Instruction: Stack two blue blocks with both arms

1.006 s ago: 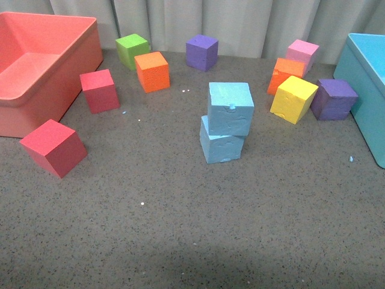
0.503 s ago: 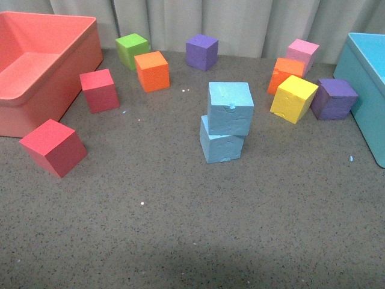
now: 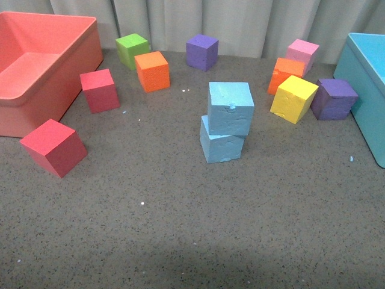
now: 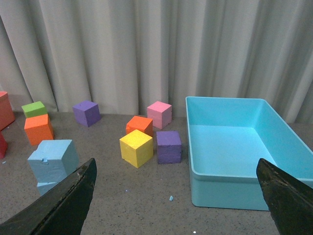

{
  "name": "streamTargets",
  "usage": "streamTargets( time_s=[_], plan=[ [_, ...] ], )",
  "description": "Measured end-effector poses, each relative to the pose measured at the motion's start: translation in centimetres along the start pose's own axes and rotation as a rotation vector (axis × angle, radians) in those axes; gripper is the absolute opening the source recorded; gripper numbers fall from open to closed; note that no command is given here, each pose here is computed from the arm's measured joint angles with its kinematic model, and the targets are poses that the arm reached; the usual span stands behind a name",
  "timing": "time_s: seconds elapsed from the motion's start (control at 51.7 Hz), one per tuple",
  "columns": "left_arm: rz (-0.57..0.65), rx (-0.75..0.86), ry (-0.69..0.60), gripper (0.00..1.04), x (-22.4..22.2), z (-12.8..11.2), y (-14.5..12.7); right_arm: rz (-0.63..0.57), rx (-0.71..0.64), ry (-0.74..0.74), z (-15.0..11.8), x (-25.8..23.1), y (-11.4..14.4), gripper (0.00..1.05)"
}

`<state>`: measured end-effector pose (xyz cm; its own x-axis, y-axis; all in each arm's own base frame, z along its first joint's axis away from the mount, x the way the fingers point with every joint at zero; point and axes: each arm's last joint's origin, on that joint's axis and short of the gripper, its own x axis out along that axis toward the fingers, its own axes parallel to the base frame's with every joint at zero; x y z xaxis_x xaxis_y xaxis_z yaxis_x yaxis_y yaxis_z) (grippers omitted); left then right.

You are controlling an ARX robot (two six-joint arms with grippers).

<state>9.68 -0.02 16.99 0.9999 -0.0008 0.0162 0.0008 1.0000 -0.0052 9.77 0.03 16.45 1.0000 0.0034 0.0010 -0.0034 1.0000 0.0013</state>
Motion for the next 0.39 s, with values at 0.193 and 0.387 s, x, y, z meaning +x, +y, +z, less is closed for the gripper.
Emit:
streamTargets(
  time_s=[0.193,0.387],
  plan=[
    [0.0,0.0,0.0,0.98,0.0,0.0,0.0,0.0,0.0,0.0,0.0,0.0,0.0,0.95],
    [0.0,0.0,0.0,0.98,0.0,0.0,0.0,0.0,0.0,0.0,0.0,0.0,0.0,0.95]
  ],
)
